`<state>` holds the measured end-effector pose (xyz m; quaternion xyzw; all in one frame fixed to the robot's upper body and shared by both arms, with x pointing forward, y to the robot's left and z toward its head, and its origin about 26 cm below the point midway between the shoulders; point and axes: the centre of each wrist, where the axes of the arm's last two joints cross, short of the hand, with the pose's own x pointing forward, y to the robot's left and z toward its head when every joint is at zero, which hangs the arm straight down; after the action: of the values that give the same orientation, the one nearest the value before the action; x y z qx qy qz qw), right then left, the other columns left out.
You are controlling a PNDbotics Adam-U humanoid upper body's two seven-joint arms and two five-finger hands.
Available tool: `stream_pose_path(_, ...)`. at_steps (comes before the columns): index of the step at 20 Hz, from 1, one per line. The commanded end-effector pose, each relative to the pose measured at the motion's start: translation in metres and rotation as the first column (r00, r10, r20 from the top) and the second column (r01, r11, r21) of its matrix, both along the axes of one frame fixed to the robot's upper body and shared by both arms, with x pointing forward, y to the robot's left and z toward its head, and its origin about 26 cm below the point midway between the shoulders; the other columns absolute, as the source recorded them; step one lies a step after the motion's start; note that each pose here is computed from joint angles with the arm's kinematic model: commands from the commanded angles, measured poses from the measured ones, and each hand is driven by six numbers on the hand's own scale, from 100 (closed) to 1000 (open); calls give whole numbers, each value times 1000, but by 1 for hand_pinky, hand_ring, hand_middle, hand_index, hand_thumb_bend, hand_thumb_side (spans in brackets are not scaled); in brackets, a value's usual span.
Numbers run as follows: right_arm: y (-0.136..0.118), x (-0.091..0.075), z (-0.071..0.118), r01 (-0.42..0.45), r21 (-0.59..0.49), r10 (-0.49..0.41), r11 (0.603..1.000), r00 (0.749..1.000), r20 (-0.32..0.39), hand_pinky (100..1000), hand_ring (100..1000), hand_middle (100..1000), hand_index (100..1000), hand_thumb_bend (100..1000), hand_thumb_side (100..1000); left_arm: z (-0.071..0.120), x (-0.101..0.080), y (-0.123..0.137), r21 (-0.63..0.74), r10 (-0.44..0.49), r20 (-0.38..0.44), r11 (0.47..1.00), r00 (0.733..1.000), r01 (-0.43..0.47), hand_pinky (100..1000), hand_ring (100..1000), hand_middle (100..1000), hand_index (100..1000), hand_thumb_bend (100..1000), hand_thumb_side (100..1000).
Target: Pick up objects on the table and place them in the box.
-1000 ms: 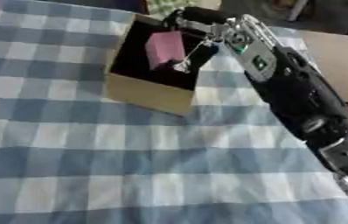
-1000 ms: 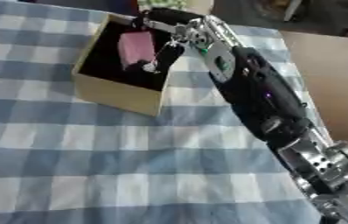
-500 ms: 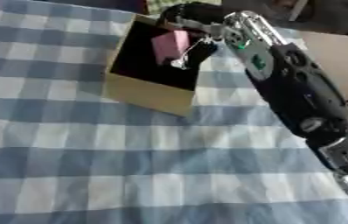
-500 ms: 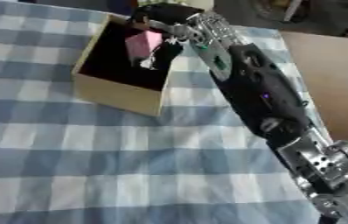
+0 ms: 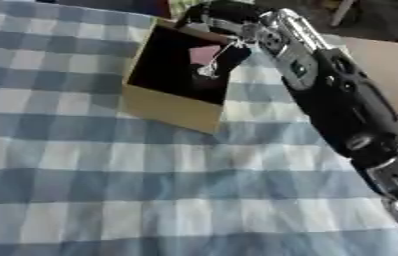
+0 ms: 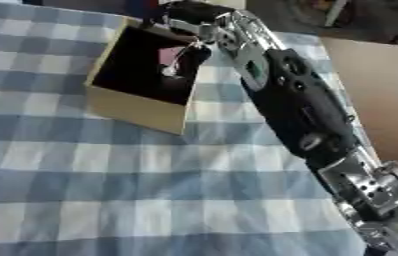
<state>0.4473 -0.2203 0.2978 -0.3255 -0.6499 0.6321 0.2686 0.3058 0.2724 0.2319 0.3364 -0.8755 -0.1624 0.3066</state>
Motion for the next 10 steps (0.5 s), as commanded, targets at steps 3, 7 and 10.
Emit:
stream_pose_path(3,-16,-24,36,-55,72,43,996,987,154,877,833,750,848,111,489,5,-3,2,10,8,20,1000,1000,-8,493,578,618,777,295,953)
stream_pose_path(7,-37,-44,53,-83,165,38,983,965,258,866,809,713,815,100,557,4,-4,4,-1,18,33,1000,999,-18,496,580,619,777,298,949)
stream_pose_path(10,-57,-60,64,-101,236,17,966,942,334,860,798,700,800,100,679,4,-4,5,-16,29,50,999,998,-28,497,575,620,777,299,945)
